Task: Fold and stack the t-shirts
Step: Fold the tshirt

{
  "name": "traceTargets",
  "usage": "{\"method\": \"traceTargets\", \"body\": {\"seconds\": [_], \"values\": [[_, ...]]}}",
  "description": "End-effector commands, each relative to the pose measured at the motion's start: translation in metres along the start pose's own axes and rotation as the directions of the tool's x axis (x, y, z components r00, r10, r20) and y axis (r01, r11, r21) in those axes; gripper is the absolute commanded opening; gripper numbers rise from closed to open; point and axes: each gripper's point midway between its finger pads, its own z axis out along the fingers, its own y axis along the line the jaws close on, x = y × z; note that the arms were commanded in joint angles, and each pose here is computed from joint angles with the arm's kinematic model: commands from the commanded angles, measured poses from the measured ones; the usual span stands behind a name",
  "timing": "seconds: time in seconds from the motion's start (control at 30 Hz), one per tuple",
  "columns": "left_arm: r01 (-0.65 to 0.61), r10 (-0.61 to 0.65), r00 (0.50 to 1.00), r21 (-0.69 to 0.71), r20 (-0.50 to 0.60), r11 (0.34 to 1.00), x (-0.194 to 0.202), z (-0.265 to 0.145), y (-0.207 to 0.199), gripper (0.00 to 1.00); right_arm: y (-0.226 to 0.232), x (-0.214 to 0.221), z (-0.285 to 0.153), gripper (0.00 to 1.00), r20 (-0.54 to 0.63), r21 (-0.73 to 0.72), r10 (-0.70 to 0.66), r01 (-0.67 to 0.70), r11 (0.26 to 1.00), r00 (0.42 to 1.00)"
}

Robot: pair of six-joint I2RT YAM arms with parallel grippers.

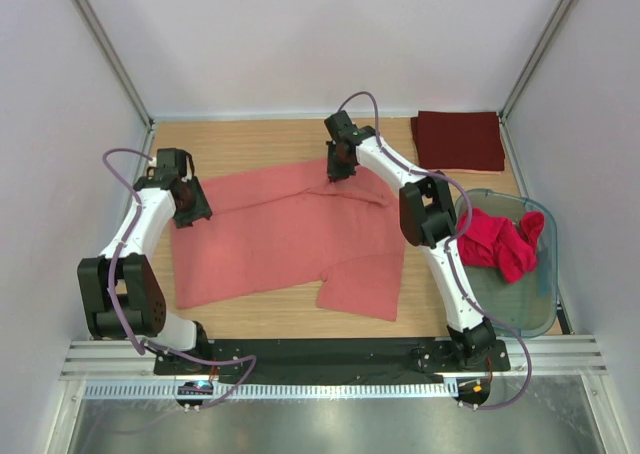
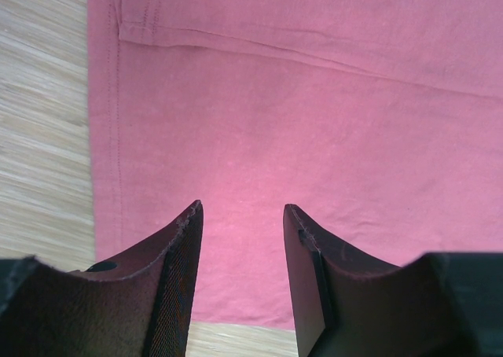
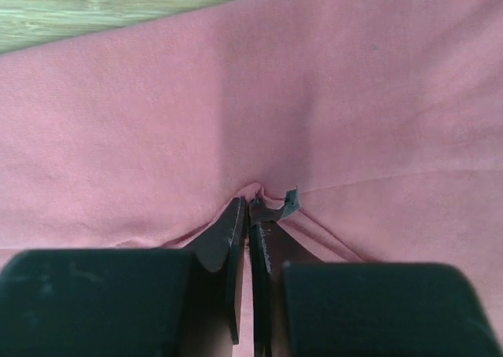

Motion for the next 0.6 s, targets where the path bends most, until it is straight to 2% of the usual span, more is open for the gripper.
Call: {"method": "traceTargets", "body": {"seconds": [0.0,0.27,0.43,0.5,0.53,0.57], "values": [[-0.003,0.001,0.999,0.032,0.039,0.999,-0.012,-0.006,-0.006,0.47,0.015,-0.020,-0.049,0.10,0.062,-0.020,0.011,-0.010,1.000,0.998],[-0.006,0.005,0.999,0.029,0.051,1.000,-0.011,-0.011,-0.004,0.47,0.025,0.010,-0.068,0.10,0.002,-0.047,0.025,-0.025,0.999,1.000],[-0.020,0.020,0.998,-0.005,0.061,1.000,-0.011,-0.015,0.004,0.47,0.046,0.038,-0.086,0.14,-0.074,-0.127,0.007,-0.016,0.992,0.997],[-0.024,0.025,0.998,-0.013,0.063,1.000,-0.011,-0.017,0.006,0.47,0.050,0.056,-0.098,0.16,-0.129,-0.144,0.034,-0.053,0.988,0.991],[-0.025,0.026,0.998,-0.014,0.059,1.000,-0.009,-0.017,0.006,0.47,0.054,0.083,-0.101,0.17,-0.218,-0.172,0.039,-0.078,0.982,0.975],[-0.023,0.024,0.998,-0.015,0.061,1.000,-0.009,-0.018,0.007,0.47,0.064,0.093,-0.107,0.22,-0.253,-0.222,0.047,-0.106,0.969,0.966]]}}
